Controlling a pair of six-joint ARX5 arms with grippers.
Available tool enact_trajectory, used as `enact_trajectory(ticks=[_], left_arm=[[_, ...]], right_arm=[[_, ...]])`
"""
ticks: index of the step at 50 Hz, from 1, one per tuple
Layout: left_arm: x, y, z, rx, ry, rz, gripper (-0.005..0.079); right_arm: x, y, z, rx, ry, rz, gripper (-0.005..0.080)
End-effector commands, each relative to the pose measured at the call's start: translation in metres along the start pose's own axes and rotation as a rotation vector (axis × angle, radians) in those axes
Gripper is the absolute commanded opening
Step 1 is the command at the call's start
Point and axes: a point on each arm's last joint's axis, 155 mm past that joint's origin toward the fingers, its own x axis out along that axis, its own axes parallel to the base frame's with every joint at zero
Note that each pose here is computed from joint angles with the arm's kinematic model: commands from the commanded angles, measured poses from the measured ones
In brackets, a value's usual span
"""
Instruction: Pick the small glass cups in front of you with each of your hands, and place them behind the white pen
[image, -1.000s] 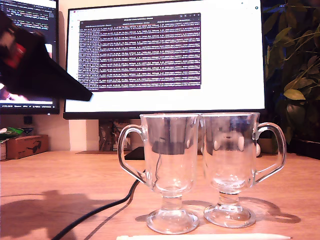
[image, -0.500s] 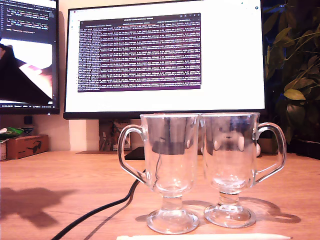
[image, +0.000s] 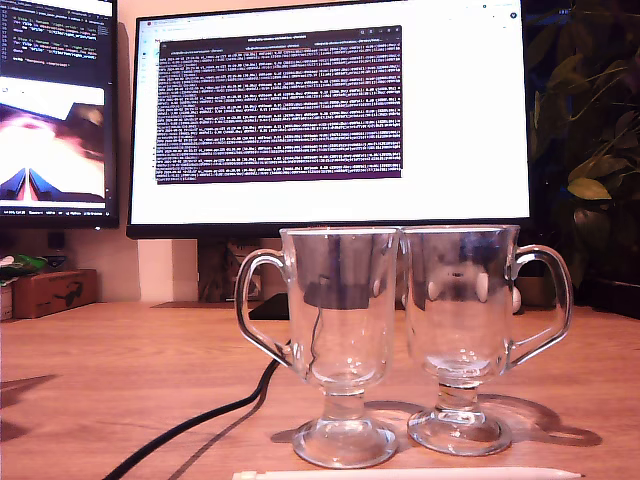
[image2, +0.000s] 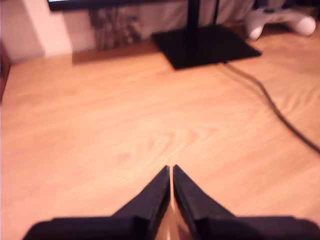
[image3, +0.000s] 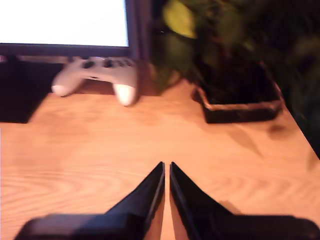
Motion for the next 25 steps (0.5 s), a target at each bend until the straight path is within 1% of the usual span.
enact_trajectory(ticks=[1, 8, 10, 13, 17, 18, 25], left_arm=[[-0.001, -0.002, -0.014, -0.018, 0.017, -0.004, -0.0019], [-0.004, 0.000, -0.021, -0.043, 0.005, 0.010, -0.0019], [-0.005, 0.002, -0.024, -0.064, 0.004, 0.016, -0.0019], [-0.006, 0.003, -0.026, -0.065, -0.001, 0.025, -0.0019], [-0.008, 0.005, -0.026, -0.069, -0.018, 0.032, -0.0019], [-0.008, 0.005, -0.026, -0.094, -0.021, 0.034, -0.0019], [-0.008, 0.005, -0.024, -0.103, -0.030, 0.026, -0.0019]], right_arm=[[0.001, -0.006, -0.011, 0.039, 0.012, -0.004, -0.0005], [0.003, -0.021, -0.012, 0.079, -0.019, -0.038, -0.0005], [0.003, -0.019, -0.014, 0.083, -0.022, -0.024, -0.0005], [0.004, -0.019, -0.019, 0.088, -0.031, -0.023, -0.0005], [0.005, -0.019, -0.024, 0.100, -0.052, -0.023, -0.0005], [0.006, -0.019, -0.025, 0.099, -0.059, -0.023, -0.0005], [0.006, -0.020, -0.034, 0.105, -0.090, -0.028, -0.0005]])
